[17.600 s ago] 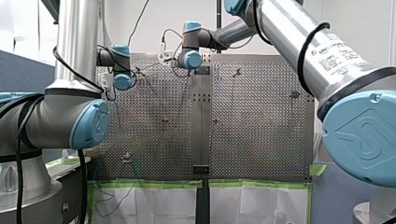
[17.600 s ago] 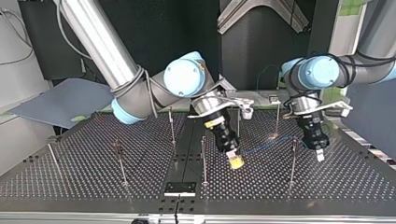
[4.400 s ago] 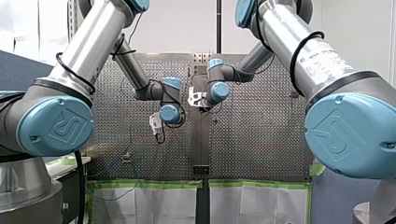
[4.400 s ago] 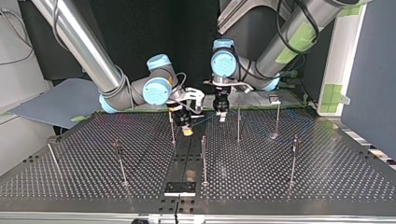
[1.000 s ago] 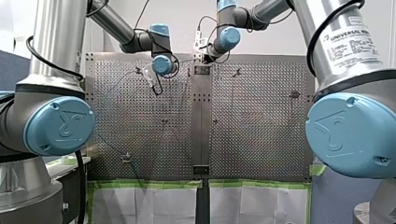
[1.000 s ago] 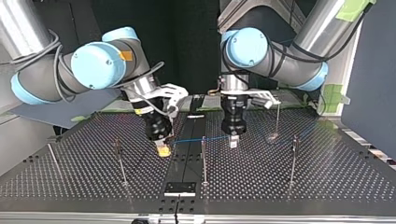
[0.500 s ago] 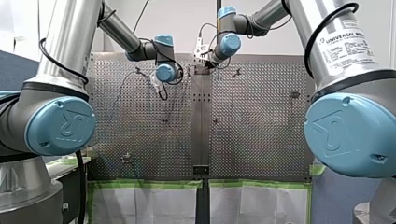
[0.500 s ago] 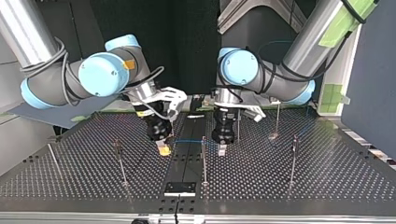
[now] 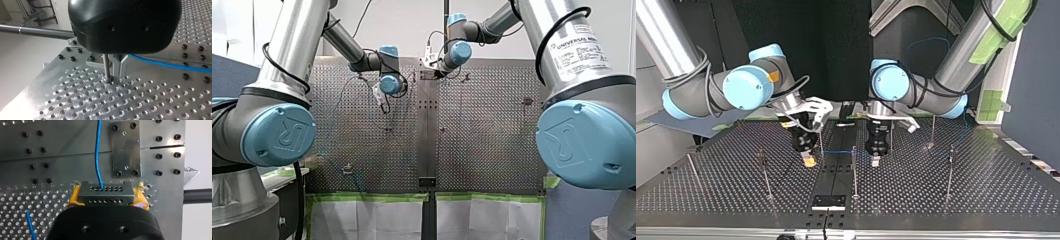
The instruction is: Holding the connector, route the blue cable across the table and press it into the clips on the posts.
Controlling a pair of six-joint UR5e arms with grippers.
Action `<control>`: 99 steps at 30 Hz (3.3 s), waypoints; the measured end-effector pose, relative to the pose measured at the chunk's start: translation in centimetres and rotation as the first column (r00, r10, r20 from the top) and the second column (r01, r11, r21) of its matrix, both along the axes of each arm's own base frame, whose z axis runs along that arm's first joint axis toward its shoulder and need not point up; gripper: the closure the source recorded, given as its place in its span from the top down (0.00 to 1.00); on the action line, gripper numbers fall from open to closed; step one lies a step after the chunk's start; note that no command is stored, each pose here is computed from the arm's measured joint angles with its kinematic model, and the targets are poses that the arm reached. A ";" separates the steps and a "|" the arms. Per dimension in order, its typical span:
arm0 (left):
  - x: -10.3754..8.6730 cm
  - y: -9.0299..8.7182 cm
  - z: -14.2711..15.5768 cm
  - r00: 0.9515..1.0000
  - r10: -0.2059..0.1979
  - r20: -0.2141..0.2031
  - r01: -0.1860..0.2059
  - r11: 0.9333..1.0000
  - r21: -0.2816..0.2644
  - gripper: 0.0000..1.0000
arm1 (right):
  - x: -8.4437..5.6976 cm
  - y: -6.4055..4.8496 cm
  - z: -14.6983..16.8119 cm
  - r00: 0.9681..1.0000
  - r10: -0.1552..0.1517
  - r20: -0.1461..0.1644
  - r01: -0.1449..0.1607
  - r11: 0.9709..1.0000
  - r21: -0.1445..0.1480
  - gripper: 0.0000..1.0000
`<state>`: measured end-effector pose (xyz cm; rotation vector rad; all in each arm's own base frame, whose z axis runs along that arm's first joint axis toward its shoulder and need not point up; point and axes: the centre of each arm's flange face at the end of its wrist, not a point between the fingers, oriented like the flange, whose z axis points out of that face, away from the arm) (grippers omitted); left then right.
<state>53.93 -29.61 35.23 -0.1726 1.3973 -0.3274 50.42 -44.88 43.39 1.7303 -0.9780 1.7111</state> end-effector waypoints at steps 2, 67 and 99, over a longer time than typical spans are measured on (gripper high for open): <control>-0.1 0.1 0.0 1.000 0.013 -0.007 -0.013 1.000 0.004 0.00 | 0.1 0.0 0.0 1.000 0.005 -0.001 -0.005 1.000 -0.003 0.00; 4.0 0.8 2.2 0.999 0.016 -0.042 -0.015 0.999 0.040 0.90 | -4.3 -4.5 -0.9 0.999 -0.045 0.013 0.045 0.999 0.013 0.00; -7.7 -1.1 1.4 0.979 -0.055 -0.195 0.081 0.989 0.126 1.00 | -7.0 -6.3 -6.2 0.994 -0.103 -0.037 0.106 0.989 0.101 0.00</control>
